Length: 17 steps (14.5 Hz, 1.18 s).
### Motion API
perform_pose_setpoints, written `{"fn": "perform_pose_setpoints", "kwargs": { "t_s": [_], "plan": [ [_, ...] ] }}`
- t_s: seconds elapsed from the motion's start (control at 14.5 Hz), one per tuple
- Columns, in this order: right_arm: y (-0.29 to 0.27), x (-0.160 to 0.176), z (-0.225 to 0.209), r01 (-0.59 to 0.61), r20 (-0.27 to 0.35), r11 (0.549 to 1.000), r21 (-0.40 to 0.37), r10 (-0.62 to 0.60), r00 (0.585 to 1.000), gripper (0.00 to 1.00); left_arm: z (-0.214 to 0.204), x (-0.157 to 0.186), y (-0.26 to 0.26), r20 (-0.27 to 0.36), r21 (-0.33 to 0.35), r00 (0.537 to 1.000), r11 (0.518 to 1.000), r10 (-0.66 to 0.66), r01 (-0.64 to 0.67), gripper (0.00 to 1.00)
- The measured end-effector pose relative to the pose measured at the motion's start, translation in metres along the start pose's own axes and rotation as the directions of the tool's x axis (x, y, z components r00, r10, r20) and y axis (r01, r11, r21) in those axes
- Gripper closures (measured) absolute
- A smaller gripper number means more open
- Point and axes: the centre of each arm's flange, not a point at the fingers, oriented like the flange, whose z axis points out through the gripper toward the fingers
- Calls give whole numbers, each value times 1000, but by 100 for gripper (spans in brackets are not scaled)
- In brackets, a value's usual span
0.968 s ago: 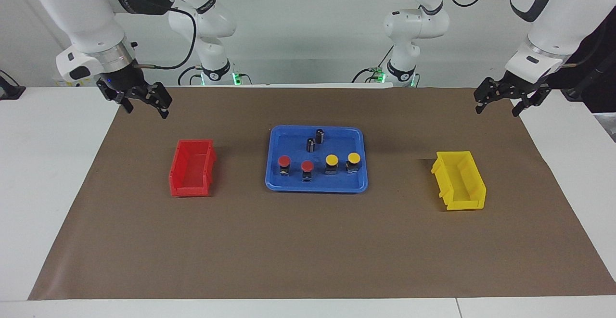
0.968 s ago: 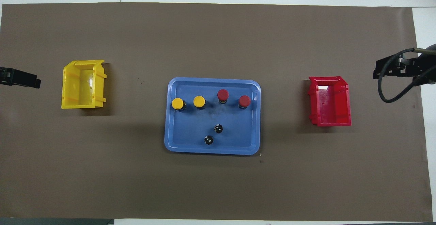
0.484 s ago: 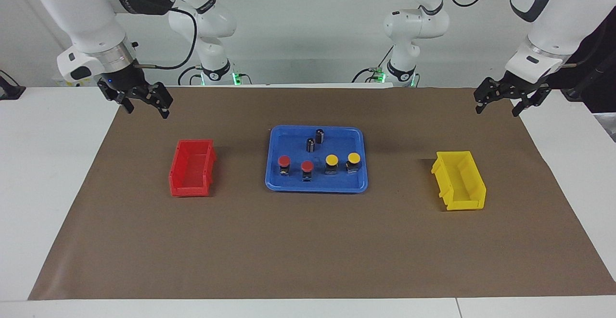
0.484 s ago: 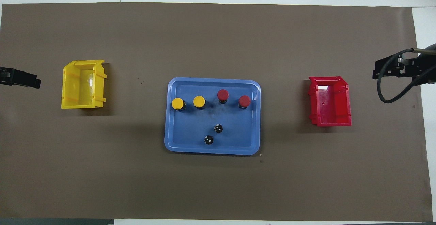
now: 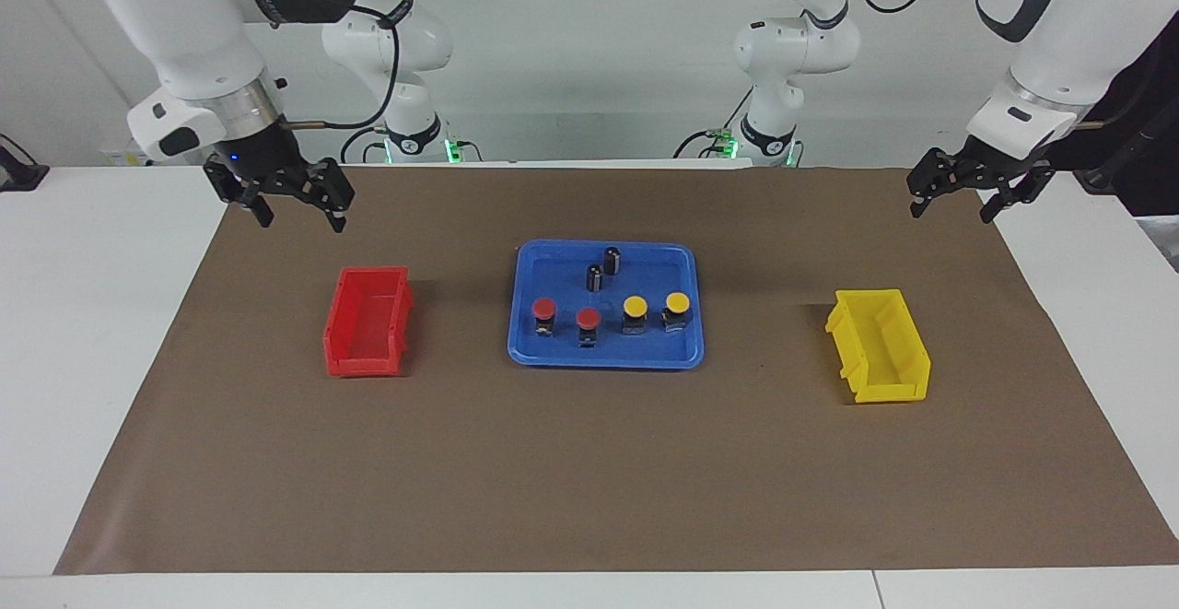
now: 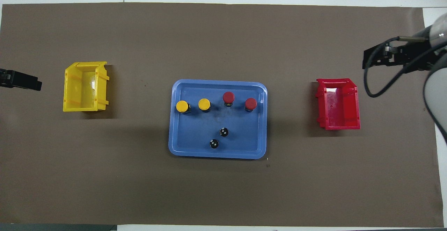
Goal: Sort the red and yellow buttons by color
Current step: 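Reach the right gripper to the red button nearest the red bin and grasp it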
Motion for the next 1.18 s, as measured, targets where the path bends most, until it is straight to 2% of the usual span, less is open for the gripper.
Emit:
{"fn": "perform_pose_setpoints", "kwargs": {
  "t_s": [0.21, 0.41, 0.62, 0.76, 1.18],
  "plan": [
    [-101, 13, 37, -53, -44, 999, 7, 53, 998, 0, 0, 0, 0, 0, 0, 1000, 1000, 0, 0, 0],
    [-179, -1, 98, -68, -67, 998, 16, 69, 995, 0, 0, 0, 0, 0, 0, 1000, 1000, 0, 0, 0],
    [-204, -23, 167, -57, -68, 998, 24, 58, 996, 0, 0, 0, 0, 0, 0, 1000, 1000, 0, 0, 0],
    [-207, -34, 197, -57, -69, 998, 29, 58, 996, 0, 0, 0, 0, 0, 0, 1000, 1000, 0, 0, 0],
    [-213, -65, 239, -30, -31, 1000, 1, 30, 999, 0, 4, -3, 1, 26, -5, 1000, 1000, 2, -2, 0]
  ]
}}
